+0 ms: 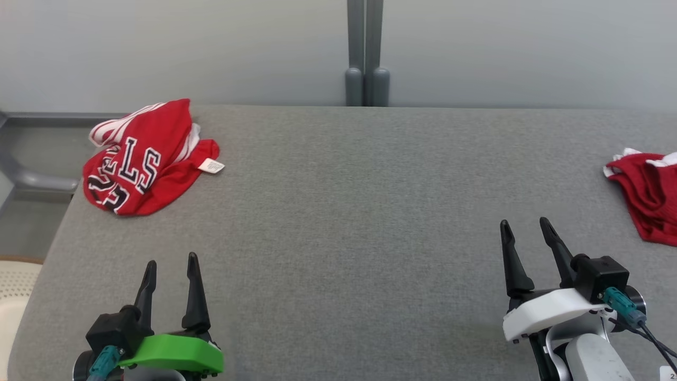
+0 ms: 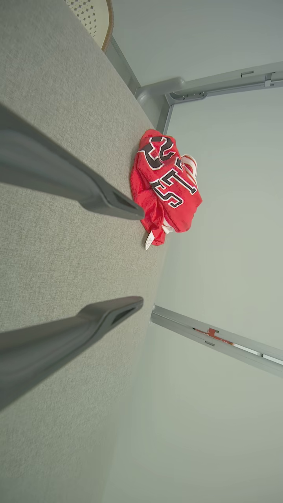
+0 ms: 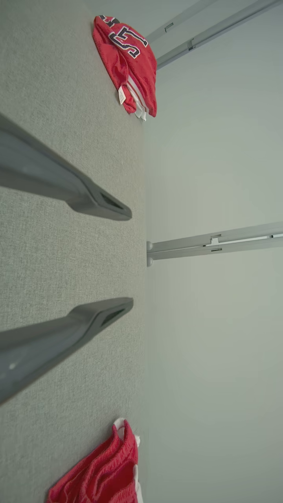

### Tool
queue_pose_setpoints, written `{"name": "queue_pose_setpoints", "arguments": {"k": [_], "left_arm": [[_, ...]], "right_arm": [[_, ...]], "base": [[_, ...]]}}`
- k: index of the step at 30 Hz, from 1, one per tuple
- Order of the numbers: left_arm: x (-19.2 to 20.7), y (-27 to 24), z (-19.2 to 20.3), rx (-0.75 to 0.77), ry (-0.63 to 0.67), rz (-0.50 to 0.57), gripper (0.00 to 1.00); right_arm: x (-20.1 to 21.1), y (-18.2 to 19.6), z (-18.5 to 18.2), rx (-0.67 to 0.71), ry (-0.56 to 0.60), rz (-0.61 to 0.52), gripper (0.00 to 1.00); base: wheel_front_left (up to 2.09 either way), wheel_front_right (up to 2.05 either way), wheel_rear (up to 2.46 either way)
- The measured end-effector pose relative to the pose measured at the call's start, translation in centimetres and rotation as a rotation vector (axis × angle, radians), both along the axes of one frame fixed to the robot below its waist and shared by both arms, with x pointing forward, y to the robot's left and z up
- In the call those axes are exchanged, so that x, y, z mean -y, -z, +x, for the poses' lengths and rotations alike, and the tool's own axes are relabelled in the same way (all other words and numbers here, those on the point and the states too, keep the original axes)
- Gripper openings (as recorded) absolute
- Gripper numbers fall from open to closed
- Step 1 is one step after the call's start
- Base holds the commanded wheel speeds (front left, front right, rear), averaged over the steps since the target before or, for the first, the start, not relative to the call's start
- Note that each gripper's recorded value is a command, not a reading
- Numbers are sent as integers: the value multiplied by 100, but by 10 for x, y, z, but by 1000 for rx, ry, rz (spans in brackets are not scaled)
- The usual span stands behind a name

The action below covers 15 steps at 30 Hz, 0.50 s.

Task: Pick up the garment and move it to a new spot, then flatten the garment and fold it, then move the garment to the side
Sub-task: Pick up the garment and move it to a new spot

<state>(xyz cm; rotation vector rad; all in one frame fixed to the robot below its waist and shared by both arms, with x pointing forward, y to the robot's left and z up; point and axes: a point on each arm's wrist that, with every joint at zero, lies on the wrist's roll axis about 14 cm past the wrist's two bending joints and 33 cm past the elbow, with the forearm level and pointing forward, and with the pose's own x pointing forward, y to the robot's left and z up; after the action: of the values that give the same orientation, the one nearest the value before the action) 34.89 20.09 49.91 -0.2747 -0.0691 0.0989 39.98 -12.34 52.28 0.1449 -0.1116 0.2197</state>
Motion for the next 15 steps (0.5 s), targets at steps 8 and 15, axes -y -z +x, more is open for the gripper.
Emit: {"name": "queue_pose_setpoints", "arguments": {"k": [8,15], "left_arm": [[-54,0,-37,-2,-180,8,100],[-98,6,-86,-19,-353,5,100]], "right_arm": [[-65,0,14,1,-178,0,100],[-131,5,14,-15,-356,6,100]], "base": [[0,0,0],[0,0,0]]}}
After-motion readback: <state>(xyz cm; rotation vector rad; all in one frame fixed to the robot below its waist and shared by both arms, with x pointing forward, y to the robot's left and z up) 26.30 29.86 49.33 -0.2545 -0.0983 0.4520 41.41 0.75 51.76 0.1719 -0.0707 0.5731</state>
